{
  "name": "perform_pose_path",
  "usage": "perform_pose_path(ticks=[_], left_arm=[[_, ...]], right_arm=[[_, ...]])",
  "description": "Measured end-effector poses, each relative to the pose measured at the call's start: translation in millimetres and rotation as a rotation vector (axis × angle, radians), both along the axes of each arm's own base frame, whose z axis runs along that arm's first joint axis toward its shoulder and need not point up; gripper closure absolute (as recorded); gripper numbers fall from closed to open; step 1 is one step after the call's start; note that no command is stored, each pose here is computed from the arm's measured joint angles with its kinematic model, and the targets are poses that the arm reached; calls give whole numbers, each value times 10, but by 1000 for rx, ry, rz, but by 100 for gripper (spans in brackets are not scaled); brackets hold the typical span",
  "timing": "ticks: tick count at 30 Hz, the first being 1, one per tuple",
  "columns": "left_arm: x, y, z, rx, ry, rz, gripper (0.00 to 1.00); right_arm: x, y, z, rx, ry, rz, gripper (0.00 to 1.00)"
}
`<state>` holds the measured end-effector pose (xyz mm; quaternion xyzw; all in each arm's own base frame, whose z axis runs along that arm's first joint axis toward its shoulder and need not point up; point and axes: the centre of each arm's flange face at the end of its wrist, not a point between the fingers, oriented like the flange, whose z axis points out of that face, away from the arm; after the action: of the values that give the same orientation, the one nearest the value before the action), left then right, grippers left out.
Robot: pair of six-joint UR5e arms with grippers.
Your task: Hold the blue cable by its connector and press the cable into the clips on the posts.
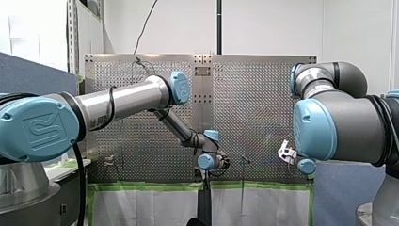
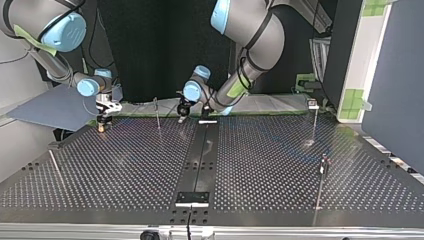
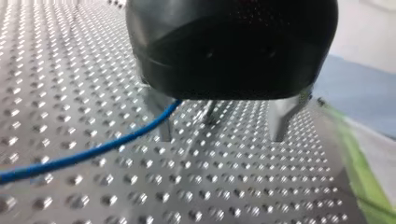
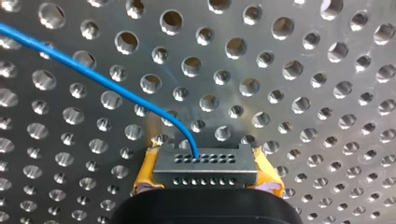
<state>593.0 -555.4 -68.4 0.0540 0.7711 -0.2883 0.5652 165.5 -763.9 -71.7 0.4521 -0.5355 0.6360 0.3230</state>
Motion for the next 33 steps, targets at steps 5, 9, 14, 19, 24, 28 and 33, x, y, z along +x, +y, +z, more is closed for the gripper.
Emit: perform_pose_path(ticks=[5,9,14,19,24,28,33], left_arm=[[-93,-98,27,29,-11,-63,0],[-209,-190,39,50,-16,-115,0],[-435,-273,-47,101,0,-172,0],[-612,-272,-132,139,16,-196,0],[-677,-257,-24,129,9,-197,0],[-687,-252,128,96,-5,-190,0],[-733,-290,207,94,-25,-199,0]], right_arm=[[9,4,-7,1,0,1,100],[24,9,-10,2,0,4,100],[43,15,-16,3,0,6,100],[58,21,-23,4,0,8,100],[72,27,-26,7,0,10,100],[89,35,-31,12,0,12,100],[96,41,-34,16,0,13,100]])
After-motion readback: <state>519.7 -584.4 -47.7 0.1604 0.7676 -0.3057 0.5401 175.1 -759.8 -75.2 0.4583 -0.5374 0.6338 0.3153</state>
